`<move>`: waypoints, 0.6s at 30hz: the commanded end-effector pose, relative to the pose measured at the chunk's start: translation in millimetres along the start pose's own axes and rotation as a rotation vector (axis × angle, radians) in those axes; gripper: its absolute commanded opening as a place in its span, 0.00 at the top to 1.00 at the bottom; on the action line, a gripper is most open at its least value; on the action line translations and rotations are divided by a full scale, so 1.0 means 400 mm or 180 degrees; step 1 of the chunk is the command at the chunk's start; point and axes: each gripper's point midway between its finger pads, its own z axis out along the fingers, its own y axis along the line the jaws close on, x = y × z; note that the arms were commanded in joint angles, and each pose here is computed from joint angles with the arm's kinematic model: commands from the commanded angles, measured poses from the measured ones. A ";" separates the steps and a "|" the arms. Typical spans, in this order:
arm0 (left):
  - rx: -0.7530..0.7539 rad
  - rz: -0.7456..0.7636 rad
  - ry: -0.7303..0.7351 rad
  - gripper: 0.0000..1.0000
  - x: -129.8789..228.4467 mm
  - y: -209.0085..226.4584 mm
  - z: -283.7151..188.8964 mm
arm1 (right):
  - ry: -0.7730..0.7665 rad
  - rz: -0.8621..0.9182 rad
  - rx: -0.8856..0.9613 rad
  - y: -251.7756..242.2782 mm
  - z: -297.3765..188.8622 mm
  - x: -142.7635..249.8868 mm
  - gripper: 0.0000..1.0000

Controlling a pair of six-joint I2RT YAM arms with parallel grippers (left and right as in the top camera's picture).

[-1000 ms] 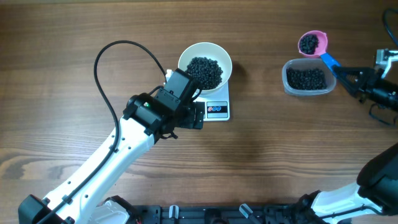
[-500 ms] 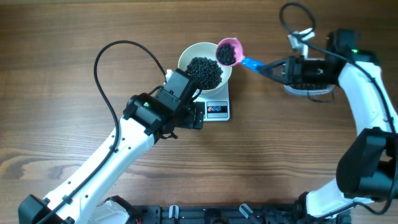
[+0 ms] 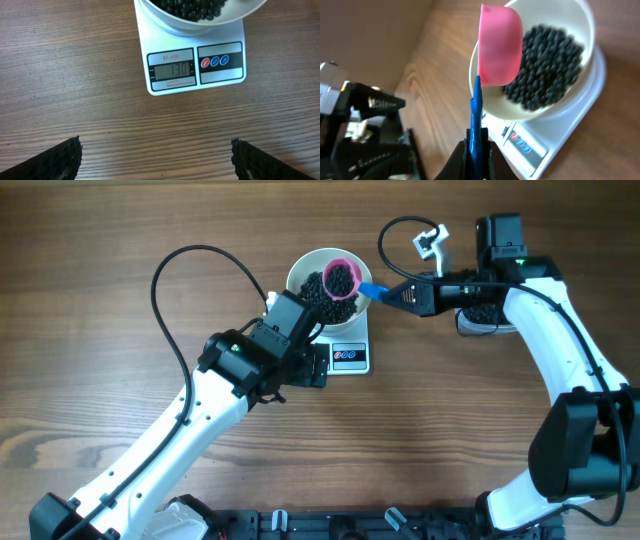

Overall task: Scoop item into bowl and weigh 150g on scale
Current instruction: 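Carry the filled scoop with the right gripper over the white bowl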

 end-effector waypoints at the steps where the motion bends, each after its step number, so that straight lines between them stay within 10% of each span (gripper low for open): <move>1: -0.0022 -0.0041 -0.0046 0.00 -0.001 0.006 -0.007 | -0.0181 -0.0311 0.0083 0.023 -0.018 -0.051 0.96; 18: -0.0021 -0.0041 -0.0046 0.00 -0.001 0.005 -0.007 | -0.0292 -0.1163 0.0619 0.040 -0.039 -0.096 0.96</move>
